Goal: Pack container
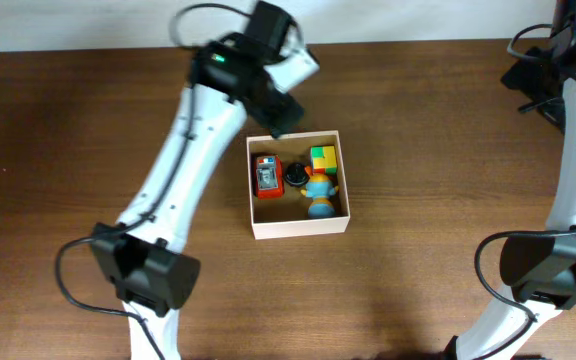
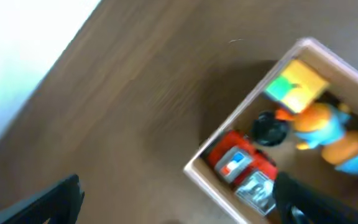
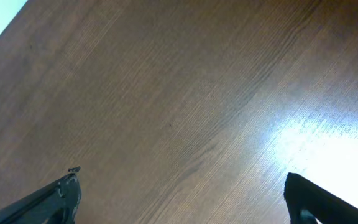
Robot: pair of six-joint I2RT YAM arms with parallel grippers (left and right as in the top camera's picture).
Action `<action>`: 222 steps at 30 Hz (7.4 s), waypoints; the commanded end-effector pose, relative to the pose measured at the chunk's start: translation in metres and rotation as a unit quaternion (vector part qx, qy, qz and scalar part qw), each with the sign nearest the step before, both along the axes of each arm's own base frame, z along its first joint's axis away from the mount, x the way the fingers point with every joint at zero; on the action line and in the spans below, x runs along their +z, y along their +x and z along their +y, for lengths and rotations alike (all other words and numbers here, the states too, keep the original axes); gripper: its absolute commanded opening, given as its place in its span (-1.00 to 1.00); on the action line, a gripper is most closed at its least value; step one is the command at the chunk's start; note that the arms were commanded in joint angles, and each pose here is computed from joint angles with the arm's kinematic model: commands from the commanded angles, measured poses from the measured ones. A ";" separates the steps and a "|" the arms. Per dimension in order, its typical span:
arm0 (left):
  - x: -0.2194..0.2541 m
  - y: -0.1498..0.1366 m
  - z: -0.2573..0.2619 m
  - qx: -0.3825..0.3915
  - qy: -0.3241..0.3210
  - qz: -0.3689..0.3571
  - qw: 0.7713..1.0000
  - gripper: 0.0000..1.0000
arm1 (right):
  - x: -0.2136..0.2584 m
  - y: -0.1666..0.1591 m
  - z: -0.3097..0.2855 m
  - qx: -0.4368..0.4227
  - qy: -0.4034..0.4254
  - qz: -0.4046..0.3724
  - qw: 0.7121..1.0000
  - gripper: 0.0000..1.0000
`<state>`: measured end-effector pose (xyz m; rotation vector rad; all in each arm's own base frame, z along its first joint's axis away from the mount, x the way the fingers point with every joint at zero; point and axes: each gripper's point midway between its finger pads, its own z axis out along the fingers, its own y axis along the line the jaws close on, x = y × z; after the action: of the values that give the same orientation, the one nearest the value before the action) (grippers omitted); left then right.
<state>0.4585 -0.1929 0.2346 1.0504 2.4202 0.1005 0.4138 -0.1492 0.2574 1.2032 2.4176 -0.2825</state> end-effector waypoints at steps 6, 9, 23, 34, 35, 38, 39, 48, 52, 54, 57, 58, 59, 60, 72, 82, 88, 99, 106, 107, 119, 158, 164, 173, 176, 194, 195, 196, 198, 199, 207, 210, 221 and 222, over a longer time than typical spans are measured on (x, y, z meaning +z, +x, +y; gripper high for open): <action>0.009 0.025 0.085 0.195 -0.070 0.012 0.978 0.99 | 0.011 -0.001 -0.002 -0.007 -0.005 -0.016 1.000 0.97; 0.006 0.023 0.105 0.214 -0.080 0.029 0.973 0.99 | 0.011 -0.001 -0.002 -0.007 -0.005 -0.016 1.000 0.98; -0.055 -0.045 0.201 0.395 -0.048 0.201 0.895 0.99 | 0.011 -0.001 -0.002 -0.007 -0.005 -0.016 1.000 0.98; -0.126 -0.074 0.181 0.400 -0.021 0.262 0.878 0.98 | 0.011 -0.001 -0.002 -0.007 -0.005 -0.016 1.000 0.97; -0.131 -0.074 0.179 0.402 -0.023 0.258 0.878 0.98 | 0.011 -0.001 -0.002 -0.007 -0.005 -0.016 1.000 0.97; -0.150 -0.078 0.178 0.416 -0.029 0.253 0.873 0.98 | 0.011 -0.001 -0.002 -0.007 -0.005 -0.016 1.000 0.97; -0.157 -0.082 0.178 0.419 -0.028 0.256 0.870 0.98 | 0.011 -0.001 -0.002 -0.007 -0.005 -0.016 1.000 0.97; -0.195 -0.104 0.196 0.441 -0.020 0.282 0.852 0.99 | 0.011 -0.001 -0.002 -0.007 -0.005 -0.016 1.000 0.97; -0.195 -0.104 0.202 0.448 -0.023 0.281 0.848 0.99 | 0.011 -0.001 -0.002 -0.007 -0.005 -0.016 1.000 0.98; -0.195 -0.104 0.203 0.449 -0.023 0.282 0.847 0.99 | 0.011 -0.001 -0.002 -0.007 -0.005 -0.016 1.000 0.97; -0.195 -0.105 0.203 0.449 -0.023 0.283 0.847 0.99 | 0.011 -0.001 -0.002 -0.007 -0.005 -0.016 1.000 0.97; -0.195 -0.106 0.203 0.449 -0.022 0.285 0.846 0.99 | 0.011 -0.001 -0.002 -0.007 -0.005 -0.016 1.000 0.98; -0.194 -0.107 0.204 0.450 -0.019 0.286 0.846 0.99 | 0.011 -0.001 -0.002 -0.007 -0.005 -0.016 1.000 0.97; -0.194 -0.109 0.205 0.451 -0.014 0.288 0.845 0.99 | 0.011 -0.001 -0.002 -0.007 -0.005 -0.016 1.000 0.98; -0.193 -0.127 0.217 0.456 0.032 0.303 0.836 1.00 | 0.011 -0.001 -0.002 -0.007 -0.005 -0.016 1.000 0.97; -0.202 -0.140 0.218 0.456 0.046 0.318 0.830 0.84 | 0.011 -0.001 -0.002 -0.007 -0.005 -0.016 1.000 0.97; -0.214 -0.148 0.220 0.456 0.053 0.320 0.829 0.81 | 0.011 -0.001 -0.002 -0.007 -0.005 -0.016 1.000 0.97; -0.216 -0.142 0.220 0.457 0.048 0.310 0.832 -0.10 | 0.011 -0.001 -0.002 -0.007 -0.005 -0.016 1.000 0.98; -0.212 -0.128 0.212 0.454 0.015 0.300 0.839 -0.10 | 0.011 -0.001 -0.002 -0.007 -0.005 -0.016 1.000 0.97; -0.209 -0.121 0.208 0.452 0.002 0.296 0.841 -0.10 | 0.011 -0.001 -0.002 -0.007 -0.005 -0.016 1.000 0.97; -0.114 -0.055 0.113 0.219 -0.257 0.283 0.898 -0.10 | 0.011 -0.001 -0.002 -0.007 -0.005 -0.016 1.000 0.98; -0.091 -0.139 -0.012 -0.172 -0.062 0.277 0.944 -0.10 | 0.011 -0.001 -0.002 -0.007 -0.005 -0.016 1.000 0.97; -0.105 -0.142 -0.008 -0.168 -0.051 0.284 0.943 -0.13 | 0.011 -0.001 -0.002 -0.007 -0.005 -0.016 1.000 0.98; -0.121 -0.146 -0.006 -0.167 -0.049 0.293 0.940 -0.14 | 0.011 -0.001 -0.002 -0.007 -0.005 -0.016 1.000 0.97; -0.121 -0.146 -0.006 -0.167 -0.049 0.293 0.940 -0.03 | 0.011 -0.001 -0.002 -0.007 -0.005 -0.016 1.000 0.98; -0.121 -0.144 -0.007 -0.167 -0.050 0.289 0.941 0.55 | 0.011 -0.001 -0.002 -0.007 -0.005 -0.016 1.000 0.98; -0.121 -0.143 -0.007 -0.168 -0.050 0.288 0.942 0.55 | 0.011 -0.001 -0.002 -0.007 -0.005 -0.016 1.000 0.97; -0.121 -0.143 -0.007 -0.168 -0.051 0.287 0.942 0.55 | 0.011 -0.001 -0.002 -0.007 -0.005 -0.016 1.000 0.97; -0.121 -0.142 -0.008 -0.168 -0.051 0.285 0.942 0.55 | 0.011 -0.001 -0.002 -0.007 -0.005 -0.016 1.000 0.97; -0.120 -0.141 -0.008 -0.167 -0.052 0.284 0.943 0.54 | 0.011 -0.001 -0.002 -0.007 -0.005 -0.016 1.000 0.98; -0.090 -0.127 -0.014 -0.162 -0.065 0.242 0.954 0.54 | 0.011 -0.001 -0.002 -0.007 -0.005 -0.016 1.000 0.98; -0.071 -0.119 -0.014 -0.159 -0.070 0.210 0.962 0.56 | 0.011 -0.001 -0.002 -0.007 -0.005 -0.016 1.000 0.97; -0.003 -0.050 0.087 0.219 0.004 0.007 0.976 0.74 | 0.011 -0.001 -0.002 -0.007 -0.005 -0.016 1.000 0.98; 0.001 -0.048 0.095 0.241 -0.002 -0.003 0.971 0.74 | 0.011 -0.001 -0.002 -0.007 -0.005 -0.016 1.000 0.98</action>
<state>0.3967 -0.1430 0.2004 0.8586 2.6452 0.0955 0.4137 -0.1493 0.2576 1.2027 2.4173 -0.2830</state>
